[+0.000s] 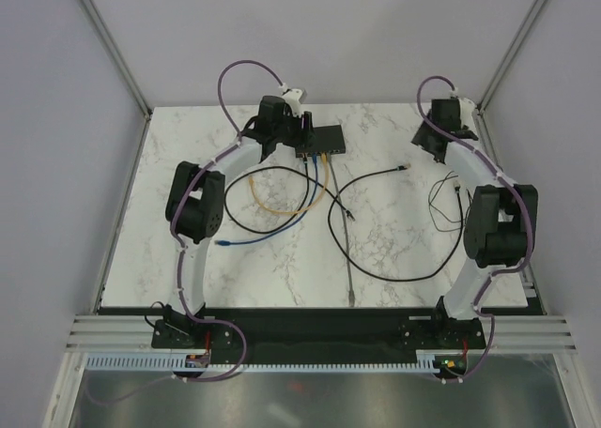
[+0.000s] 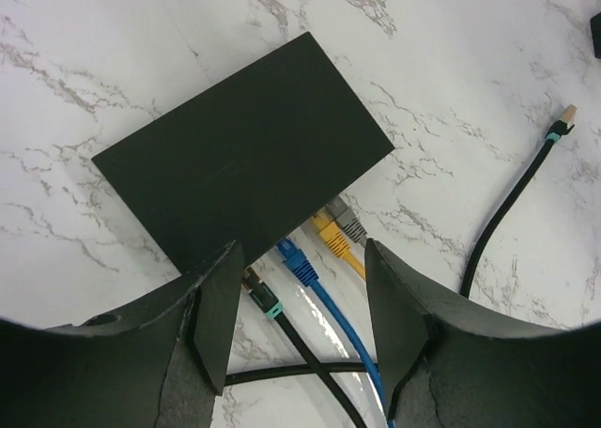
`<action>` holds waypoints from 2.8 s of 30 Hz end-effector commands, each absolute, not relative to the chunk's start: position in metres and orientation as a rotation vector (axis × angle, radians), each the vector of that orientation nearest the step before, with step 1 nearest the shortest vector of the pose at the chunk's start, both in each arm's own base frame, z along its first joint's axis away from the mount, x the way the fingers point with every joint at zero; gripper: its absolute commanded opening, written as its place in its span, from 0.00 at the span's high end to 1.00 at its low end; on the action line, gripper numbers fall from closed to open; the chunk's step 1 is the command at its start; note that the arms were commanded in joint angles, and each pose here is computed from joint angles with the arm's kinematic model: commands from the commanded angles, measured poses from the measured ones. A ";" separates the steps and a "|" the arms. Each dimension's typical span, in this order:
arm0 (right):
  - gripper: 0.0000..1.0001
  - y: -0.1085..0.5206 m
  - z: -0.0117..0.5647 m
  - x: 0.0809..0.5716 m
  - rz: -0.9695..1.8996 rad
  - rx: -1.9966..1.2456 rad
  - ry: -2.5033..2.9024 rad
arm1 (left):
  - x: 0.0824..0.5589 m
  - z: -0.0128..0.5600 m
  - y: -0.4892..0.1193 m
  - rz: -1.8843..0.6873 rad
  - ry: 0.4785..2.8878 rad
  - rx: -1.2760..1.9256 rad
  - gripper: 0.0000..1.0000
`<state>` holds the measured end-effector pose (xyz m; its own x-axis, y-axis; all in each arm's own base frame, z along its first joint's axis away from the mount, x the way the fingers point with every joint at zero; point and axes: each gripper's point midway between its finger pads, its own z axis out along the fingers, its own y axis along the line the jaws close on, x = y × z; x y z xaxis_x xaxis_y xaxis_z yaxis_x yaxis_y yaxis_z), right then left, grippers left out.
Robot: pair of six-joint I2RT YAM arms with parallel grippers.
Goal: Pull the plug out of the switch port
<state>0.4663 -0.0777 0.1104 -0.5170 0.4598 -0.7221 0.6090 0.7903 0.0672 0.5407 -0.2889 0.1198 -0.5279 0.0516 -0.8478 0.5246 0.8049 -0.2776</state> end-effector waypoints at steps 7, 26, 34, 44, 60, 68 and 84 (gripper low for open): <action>0.33 0.165 0.162 0.565 0.725 0.270 2.008 | 0.549 0.111 -0.303 -0.506 2.067 0.556 0.40; 0.50 0.232 0.056 0.554 1.063 0.363 2.095 | 0.565 0.077 -0.302 -0.466 2.185 0.497 0.46; 0.51 0.232 0.047 0.535 1.084 0.344 2.123 | 0.565 0.075 -0.304 -0.472 2.200 0.497 0.46; 0.55 0.239 0.030 0.533 1.187 0.439 2.105 | 0.564 0.070 -0.303 -0.471 2.220 0.495 0.48; 0.60 0.240 0.014 0.545 1.213 0.524 2.093 | 0.562 0.071 -0.308 -0.493 2.220 0.507 0.50; 0.68 0.245 0.008 0.545 1.173 0.503 2.128 | 0.561 0.070 -0.310 -0.500 2.219 0.513 0.51; 0.64 0.250 0.004 0.541 1.132 0.559 2.142 | 0.560 0.069 -0.312 -0.505 2.223 0.520 0.51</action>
<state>0.5503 0.2488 0.0276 -0.6898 0.6338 -0.3500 0.0130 0.4941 0.8693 0.5550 -0.3042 0.0650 -0.6256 0.2025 -0.7534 0.4960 0.8487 -0.1837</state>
